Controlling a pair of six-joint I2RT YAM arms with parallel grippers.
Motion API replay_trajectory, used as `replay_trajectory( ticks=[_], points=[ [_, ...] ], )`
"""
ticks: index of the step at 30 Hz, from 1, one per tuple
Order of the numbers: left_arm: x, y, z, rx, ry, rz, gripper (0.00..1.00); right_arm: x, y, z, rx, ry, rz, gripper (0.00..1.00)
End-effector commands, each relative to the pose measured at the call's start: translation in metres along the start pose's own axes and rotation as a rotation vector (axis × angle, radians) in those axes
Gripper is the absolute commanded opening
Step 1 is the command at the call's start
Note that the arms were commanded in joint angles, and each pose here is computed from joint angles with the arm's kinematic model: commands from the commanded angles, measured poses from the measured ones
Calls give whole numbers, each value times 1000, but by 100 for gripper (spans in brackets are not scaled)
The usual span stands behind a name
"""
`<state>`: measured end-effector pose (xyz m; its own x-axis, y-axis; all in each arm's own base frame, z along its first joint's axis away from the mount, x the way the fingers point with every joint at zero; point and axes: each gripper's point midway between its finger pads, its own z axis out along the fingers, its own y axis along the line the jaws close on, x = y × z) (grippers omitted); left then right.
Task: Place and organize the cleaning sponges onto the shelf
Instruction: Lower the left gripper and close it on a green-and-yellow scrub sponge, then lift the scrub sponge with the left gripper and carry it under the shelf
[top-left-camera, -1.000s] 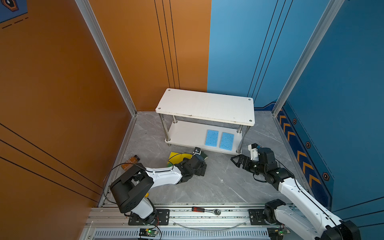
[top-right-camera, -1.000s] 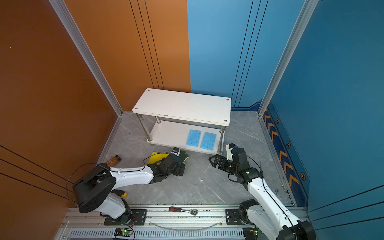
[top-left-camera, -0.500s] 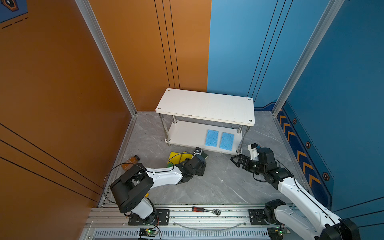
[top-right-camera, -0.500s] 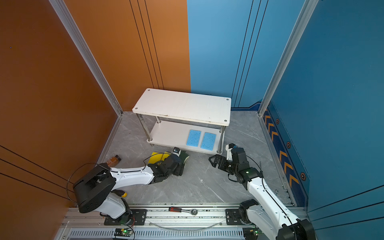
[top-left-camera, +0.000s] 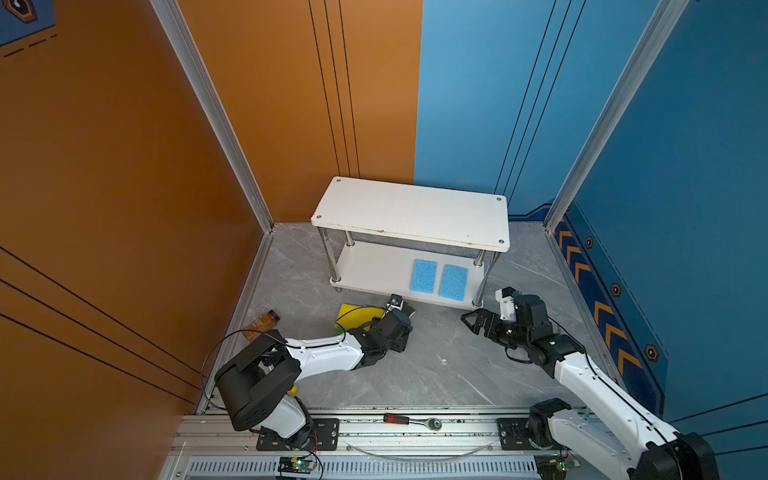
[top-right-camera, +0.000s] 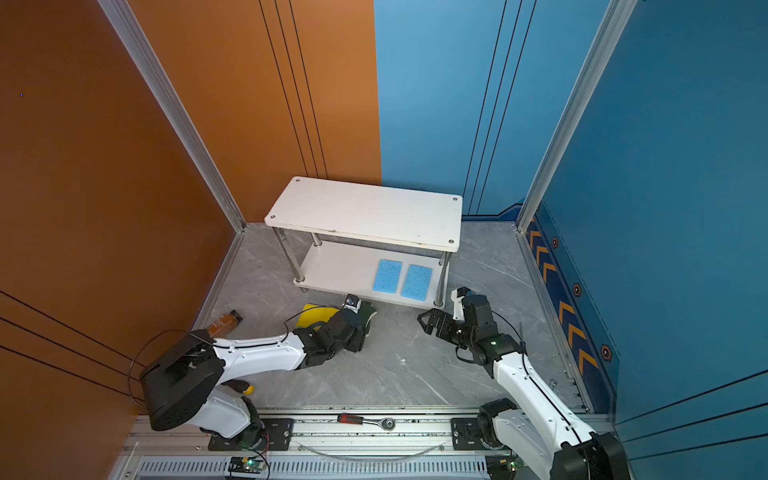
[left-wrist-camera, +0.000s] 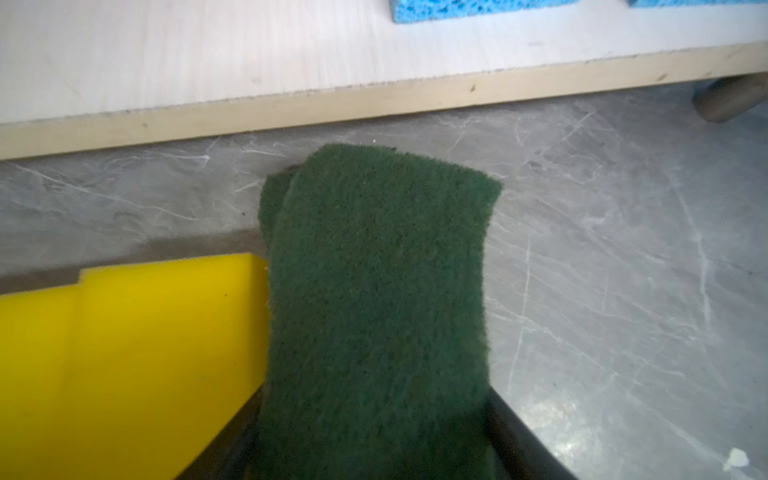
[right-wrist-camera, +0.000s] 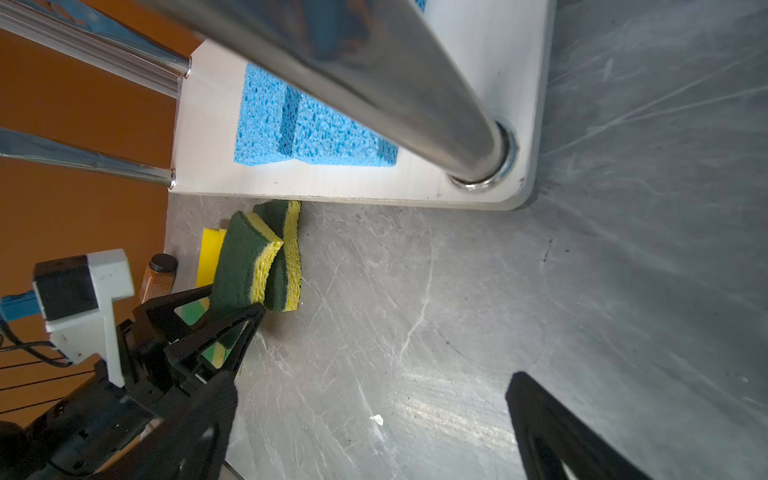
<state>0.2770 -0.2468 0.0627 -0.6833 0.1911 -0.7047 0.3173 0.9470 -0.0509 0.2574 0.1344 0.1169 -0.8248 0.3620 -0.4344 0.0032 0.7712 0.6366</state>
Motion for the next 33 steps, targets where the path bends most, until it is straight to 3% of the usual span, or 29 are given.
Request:
replay_trajectory(
  ticks=[1,18,33],
  points=[
    [-13,-1,-11,-1,-28,-15,67,0,1,2,-17,1,10,100],
    [-72,21,-55,-61,-181,-54,67,3,-1,1,-18,0,18,100],
    [-131,44,-38,-90,-222,-164,68,6,-3,-5,-15,-8,19,100]
  ],
)
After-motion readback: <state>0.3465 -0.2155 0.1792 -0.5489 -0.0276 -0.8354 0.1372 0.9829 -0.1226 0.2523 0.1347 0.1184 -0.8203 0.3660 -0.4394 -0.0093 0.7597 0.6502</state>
